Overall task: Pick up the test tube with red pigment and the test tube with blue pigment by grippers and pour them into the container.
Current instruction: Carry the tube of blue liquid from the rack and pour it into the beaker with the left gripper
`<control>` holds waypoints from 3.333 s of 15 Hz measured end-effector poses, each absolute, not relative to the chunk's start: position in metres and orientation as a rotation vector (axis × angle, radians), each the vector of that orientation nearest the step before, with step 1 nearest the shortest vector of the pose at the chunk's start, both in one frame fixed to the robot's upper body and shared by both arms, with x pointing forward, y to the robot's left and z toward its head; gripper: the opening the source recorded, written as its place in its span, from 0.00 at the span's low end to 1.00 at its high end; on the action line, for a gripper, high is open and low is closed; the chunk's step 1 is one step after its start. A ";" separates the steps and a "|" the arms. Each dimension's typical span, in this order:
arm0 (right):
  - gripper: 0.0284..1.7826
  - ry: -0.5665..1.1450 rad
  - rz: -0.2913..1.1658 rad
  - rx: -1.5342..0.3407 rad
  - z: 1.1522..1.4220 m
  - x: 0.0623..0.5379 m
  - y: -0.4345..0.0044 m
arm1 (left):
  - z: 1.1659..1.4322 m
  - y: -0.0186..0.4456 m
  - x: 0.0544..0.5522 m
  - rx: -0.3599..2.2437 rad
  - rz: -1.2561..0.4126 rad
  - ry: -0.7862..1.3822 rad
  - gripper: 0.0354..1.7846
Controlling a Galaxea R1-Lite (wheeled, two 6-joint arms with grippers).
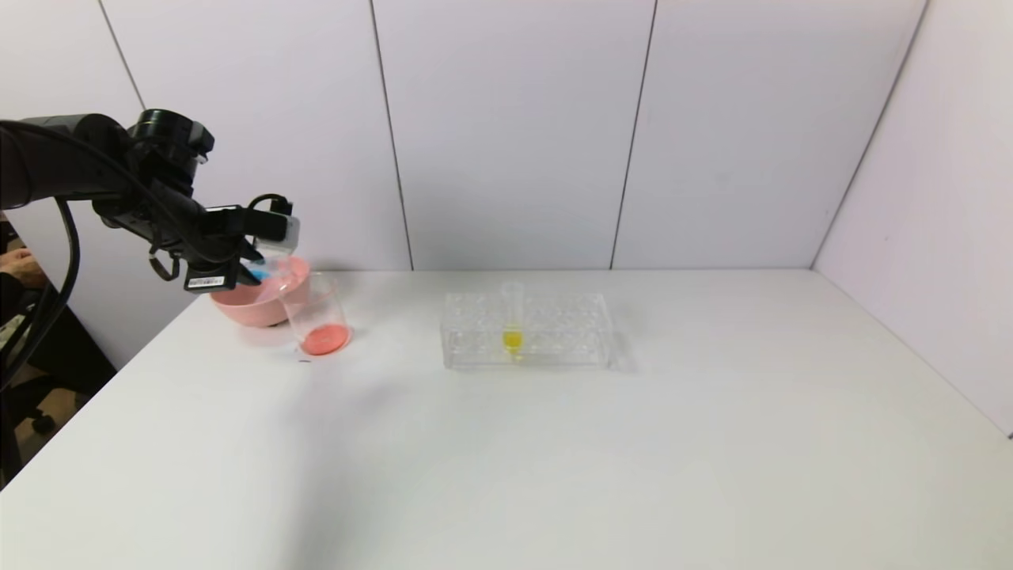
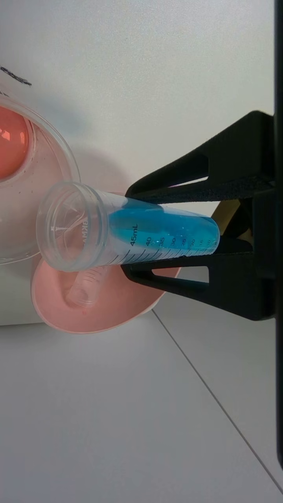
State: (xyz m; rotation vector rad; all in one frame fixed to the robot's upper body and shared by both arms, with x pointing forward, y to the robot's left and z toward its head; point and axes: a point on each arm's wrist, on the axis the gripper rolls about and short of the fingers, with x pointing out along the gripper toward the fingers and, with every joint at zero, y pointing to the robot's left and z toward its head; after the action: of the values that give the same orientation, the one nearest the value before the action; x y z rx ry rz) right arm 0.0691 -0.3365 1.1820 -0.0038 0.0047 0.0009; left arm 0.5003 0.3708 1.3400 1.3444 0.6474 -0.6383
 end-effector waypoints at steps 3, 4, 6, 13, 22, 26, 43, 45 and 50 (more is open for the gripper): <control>1.00 0.005 0.001 -0.004 1.182 0.069 -0.337 | 1.340 0.370 0.501 1.347 -0.636 0.649 0.20; 1.00 0.005 0.001 -0.004 1.182 0.069 -0.337 | 1.340 0.370 0.501 1.348 -0.636 0.650 0.20; 1.00 0.005 0.001 -0.004 1.182 0.069 -0.337 | 1.340 0.368 0.501 1.349 -0.636 0.647 0.20; 1.00 0.005 0.001 -0.004 1.182 0.069 -0.337 | 1.339 0.363 0.503 1.373 -0.617 0.669 0.20; 1.00 0.004 0.001 -0.004 1.182 0.069 -0.337 | 1.338 0.358 0.503 1.379 -0.603 0.684 0.20; 1.00 0.005 0.001 -0.004 1.182 0.069 -0.337 | 1.338 0.354 0.504 1.379 -0.589 0.701 0.20; 1.00 0.004 0.001 -0.004 1.182 0.069 -0.337 | 1.335 0.337 0.503 1.436 -0.490 0.838 0.20; 1.00 0.005 0.001 -0.004 1.182 0.069 -0.337 | 1.335 0.336 0.503 1.432 -0.484 0.841 0.20; 1.00 0.005 0.001 -0.004 1.182 0.069 -0.337 | 1.334 0.333 0.503 1.428 -0.448 0.867 0.20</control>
State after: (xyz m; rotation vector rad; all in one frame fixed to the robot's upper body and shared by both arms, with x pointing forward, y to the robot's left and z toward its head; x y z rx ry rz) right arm 0.0691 -0.3365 1.1820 -0.0043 0.0047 0.0009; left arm 0.5033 0.3329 1.3344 1.4275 0.8669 -0.4483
